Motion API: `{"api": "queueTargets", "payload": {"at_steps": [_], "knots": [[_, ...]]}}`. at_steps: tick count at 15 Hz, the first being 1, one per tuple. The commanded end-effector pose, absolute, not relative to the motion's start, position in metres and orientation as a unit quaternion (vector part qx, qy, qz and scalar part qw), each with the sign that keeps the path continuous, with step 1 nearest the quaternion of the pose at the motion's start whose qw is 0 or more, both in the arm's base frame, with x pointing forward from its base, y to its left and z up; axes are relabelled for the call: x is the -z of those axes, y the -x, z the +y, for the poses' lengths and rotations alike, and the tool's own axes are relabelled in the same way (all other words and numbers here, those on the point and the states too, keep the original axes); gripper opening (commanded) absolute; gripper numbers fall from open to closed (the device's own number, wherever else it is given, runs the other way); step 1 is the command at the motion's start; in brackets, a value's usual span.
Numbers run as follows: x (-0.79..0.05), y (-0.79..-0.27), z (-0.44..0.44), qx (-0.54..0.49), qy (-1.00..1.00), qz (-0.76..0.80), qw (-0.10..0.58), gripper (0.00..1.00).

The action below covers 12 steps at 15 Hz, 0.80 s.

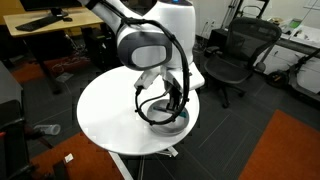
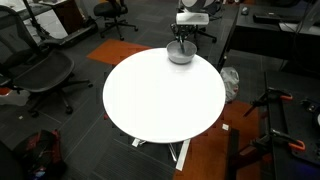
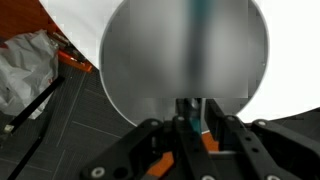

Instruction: Put the marker inside the white bowl

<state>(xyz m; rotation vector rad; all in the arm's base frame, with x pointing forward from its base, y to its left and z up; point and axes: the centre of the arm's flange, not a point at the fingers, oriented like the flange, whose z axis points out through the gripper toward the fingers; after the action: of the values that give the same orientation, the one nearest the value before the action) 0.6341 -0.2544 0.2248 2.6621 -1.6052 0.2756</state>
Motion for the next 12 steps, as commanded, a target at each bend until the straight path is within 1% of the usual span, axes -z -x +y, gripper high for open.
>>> {"api": "queueTargets", "payload": {"at_steps": [1,3,6,7,12], "knots": [[-0.227,-0.646,-0.260,-0.091,-0.849,-0.520,-0.002,0.60],[-0.230,-0.647,-0.260,-0.095,-0.849,-0.520,-0.002,0.73],[-0.240,-0.643,-0.255,-0.099,-0.850,-0.517,-0.004,0.97],[-0.244,-0.641,-0.252,-0.101,-0.852,-0.514,-0.005,1.00],[-0.270,-0.629,-0.234,-0.104,-0.859,-0.501,-0.010,1.00]]}}
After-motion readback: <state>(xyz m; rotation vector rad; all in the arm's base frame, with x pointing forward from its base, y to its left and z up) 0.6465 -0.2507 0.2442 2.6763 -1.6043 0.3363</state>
